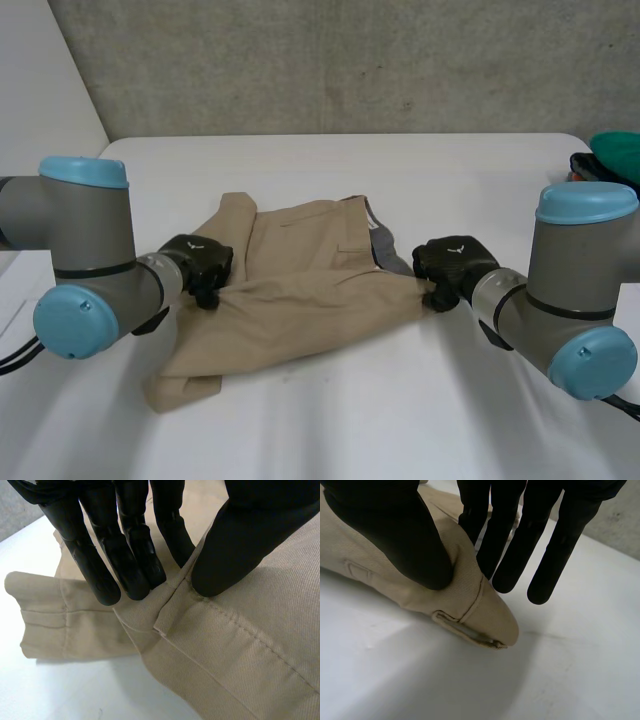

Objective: Fold the laundry.

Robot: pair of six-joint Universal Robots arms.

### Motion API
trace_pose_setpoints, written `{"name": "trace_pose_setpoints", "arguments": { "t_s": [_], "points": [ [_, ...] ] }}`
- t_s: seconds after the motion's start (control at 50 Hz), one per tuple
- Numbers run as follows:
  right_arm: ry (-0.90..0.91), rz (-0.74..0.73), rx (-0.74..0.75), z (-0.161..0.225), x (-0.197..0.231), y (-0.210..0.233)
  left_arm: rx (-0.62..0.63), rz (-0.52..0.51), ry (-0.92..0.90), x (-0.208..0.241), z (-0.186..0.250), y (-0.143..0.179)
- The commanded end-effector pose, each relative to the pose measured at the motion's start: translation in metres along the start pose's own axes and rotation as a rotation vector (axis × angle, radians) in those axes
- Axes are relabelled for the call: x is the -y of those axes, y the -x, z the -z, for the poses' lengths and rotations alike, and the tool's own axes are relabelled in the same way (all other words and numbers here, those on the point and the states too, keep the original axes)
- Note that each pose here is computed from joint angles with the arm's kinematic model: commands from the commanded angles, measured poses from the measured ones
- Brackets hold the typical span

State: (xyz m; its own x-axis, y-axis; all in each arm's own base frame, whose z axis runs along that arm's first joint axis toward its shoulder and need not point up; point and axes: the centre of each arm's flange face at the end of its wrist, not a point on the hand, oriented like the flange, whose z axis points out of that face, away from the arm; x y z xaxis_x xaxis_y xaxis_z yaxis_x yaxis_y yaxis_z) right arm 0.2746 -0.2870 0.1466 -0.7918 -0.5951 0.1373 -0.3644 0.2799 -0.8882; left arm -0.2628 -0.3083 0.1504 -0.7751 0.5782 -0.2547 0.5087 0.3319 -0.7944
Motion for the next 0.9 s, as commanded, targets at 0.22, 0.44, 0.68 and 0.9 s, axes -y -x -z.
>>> {"name": "trace_pose_setpoints", "arguments": {
  "t_s": [0.22, 0.44, 0.68, 0.9],
  "points": [
    [-0.396, 0.325, -0.181, 0.111, 0.14, -0.019, 0.165, -0.053, -0.459, 0.127, 0.172, 0.02],
    [-0.381, 0.376, -0.168, 0.178, 0.183, -0.016, 0.195, -0.116, -0.492, 0.137, 0.227, 0.021],
    [-0.096, 0.359, -0.068, 0.077, 0.121, -0.022, 0.117, -0.136, -0.276, 0.1, 0.111, 0.014],
    [-0.474, 0.346, -0.355, 0.013, 0.181, -0.054, 0.357, -0.181, -0.858, 0.204, 0.058, 0.046]
  ]
}}
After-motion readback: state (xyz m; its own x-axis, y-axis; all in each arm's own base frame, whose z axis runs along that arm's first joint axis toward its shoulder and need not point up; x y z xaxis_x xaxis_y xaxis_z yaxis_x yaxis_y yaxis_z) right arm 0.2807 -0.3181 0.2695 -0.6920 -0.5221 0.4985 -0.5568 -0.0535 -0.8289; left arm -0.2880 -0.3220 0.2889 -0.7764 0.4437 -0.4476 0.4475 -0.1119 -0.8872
